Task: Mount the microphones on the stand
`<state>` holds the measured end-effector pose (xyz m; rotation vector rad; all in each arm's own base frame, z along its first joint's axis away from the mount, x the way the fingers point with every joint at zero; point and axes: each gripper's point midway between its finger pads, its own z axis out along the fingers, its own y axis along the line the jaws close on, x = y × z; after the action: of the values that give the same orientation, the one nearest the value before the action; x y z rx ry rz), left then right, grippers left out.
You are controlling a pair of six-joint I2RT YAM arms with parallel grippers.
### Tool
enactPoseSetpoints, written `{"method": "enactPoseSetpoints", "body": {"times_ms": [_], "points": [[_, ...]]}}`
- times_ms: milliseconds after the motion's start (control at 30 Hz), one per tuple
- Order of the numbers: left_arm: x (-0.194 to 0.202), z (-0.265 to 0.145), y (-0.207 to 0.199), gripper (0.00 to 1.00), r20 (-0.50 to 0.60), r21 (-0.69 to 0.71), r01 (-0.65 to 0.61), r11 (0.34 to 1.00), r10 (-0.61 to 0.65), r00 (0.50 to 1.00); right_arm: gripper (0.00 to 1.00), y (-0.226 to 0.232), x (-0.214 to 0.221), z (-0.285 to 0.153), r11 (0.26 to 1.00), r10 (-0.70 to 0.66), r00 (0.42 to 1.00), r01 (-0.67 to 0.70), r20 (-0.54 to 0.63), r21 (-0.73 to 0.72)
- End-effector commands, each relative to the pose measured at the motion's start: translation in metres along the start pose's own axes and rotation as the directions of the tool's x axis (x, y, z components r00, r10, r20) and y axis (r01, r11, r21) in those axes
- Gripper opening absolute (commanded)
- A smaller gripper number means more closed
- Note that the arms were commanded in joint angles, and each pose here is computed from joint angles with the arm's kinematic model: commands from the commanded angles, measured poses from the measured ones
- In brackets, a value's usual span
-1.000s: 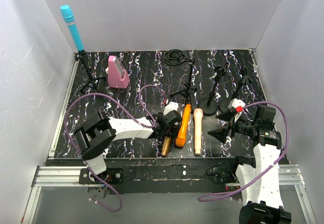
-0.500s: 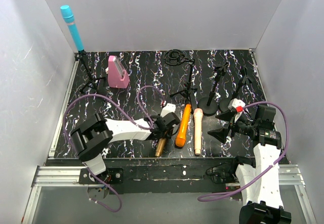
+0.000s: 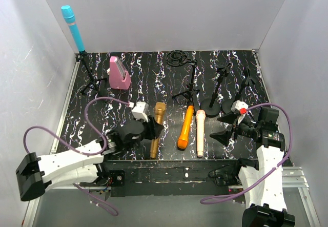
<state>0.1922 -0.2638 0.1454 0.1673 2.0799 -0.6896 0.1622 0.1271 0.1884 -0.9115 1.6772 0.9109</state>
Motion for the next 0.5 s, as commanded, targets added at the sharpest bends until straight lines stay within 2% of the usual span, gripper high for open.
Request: {"method": "enactPoseSetpoints", "body": {"times_ms": [0,100,333,467], "points": [[-0.054,-0.026,-0.031,0.00,0.224,0.217,0.109,0.970,-0.158,0.962,0.98,0.011,-0.009,0.000,0.999,-0.005,0.999,0.007,0.037,-0.050],[-0.071,-0.040,-0.039,0.00,0.283,0.286,0.114,0.951,-0.198,0.939,0.98,0.017,-0.012,0.000,0.997,-0.004,0.999,0.008,0.050,-0.075],[-0.090,-0.044,-0.065,0.00,0.303,0.374,0.095,0.922,-0.219,0.927,0.98,0.036,-0.022,-0.002,0.989,-0.014,0.998,0.022,0.063,-0.143],[-0.101,-0.047,-0.083,0.00,0.313,0.449,0.095,0.889,-0.256,0.915,0.98,0.054,-0.020,-0.006,0.976,-0.092,0.995,0.084,-0.027,-0.203]]}}
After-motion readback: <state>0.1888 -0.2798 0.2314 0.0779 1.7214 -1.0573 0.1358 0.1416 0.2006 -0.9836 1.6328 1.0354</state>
